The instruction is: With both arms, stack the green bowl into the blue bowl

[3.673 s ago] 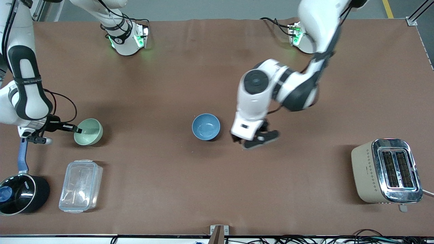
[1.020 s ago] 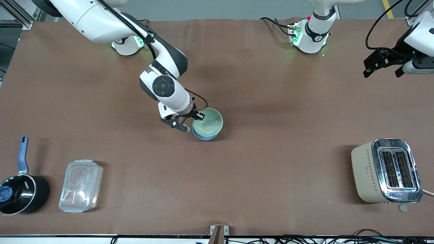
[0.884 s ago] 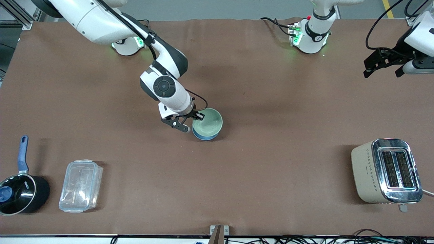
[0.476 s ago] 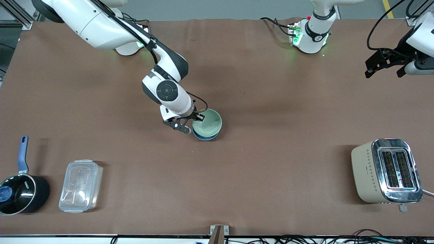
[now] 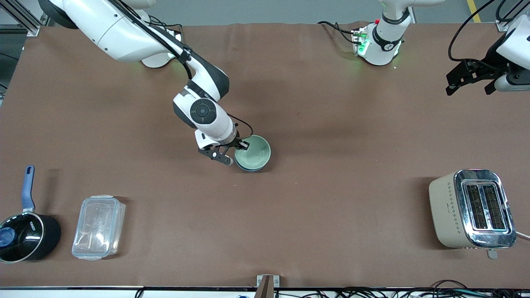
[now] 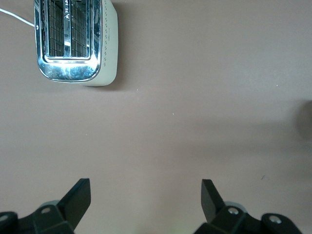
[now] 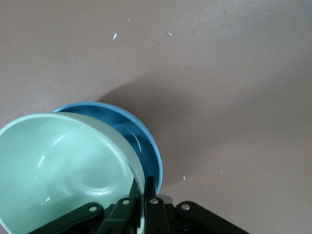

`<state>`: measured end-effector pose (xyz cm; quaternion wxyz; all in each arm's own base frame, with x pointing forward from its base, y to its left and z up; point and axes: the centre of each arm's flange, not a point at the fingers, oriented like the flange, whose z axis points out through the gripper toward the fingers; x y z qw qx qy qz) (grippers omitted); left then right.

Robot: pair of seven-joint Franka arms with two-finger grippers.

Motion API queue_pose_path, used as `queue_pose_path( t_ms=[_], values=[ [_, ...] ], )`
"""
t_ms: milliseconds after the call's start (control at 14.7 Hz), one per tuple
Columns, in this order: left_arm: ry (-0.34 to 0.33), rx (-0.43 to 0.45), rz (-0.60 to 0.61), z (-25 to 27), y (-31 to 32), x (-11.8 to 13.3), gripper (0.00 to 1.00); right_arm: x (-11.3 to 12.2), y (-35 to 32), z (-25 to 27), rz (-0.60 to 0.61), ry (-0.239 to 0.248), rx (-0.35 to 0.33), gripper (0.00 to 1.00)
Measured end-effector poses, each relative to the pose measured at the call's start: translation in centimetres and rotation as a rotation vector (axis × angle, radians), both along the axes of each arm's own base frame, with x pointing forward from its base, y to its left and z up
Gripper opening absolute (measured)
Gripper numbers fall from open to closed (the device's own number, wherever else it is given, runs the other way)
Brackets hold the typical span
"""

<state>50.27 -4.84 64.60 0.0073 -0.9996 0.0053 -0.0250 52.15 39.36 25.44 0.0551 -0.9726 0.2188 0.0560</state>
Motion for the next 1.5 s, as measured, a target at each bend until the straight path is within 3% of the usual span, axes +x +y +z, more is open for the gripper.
queue_pose_path(
  t_ms=[272,476,816,952,1224,1497],
  values=[
    [0.001,0.0,0.0,0.0,0.0,0.0,1.0,0.0,0.0,-0.2,0.002,0.001,-0.002,0.04],
    [0.001,0.0,0.0,0.0,0.0,0.0,1.0,0.0,0.0,-0.3,0.002,0.002,-0.003,0.11],
    [0.004,0.0,0.0,-0.2,0.0,0.1,1.0,0.4,-0.1,0.1,-0.004,-0.003,-0.002,0.58],
    [0.005,0.0,0.0,-0.3,0.0,0.2,1.0,1.1,-0.7,1.0,-0.009,-0.009,-0.017,0.63],
    [0.007,0.0,0.0,-0.3,0.0,0.2,1.0,3.7,-4.7,8.0,0.043,-0.064,-0.125,0.99],
    [0.008,0.0,0.0,-0.4,0.0,0.2,1.0,5.8,-11.9,17.2,0.082,-0.141,-0.259,1.0]
  ],
)
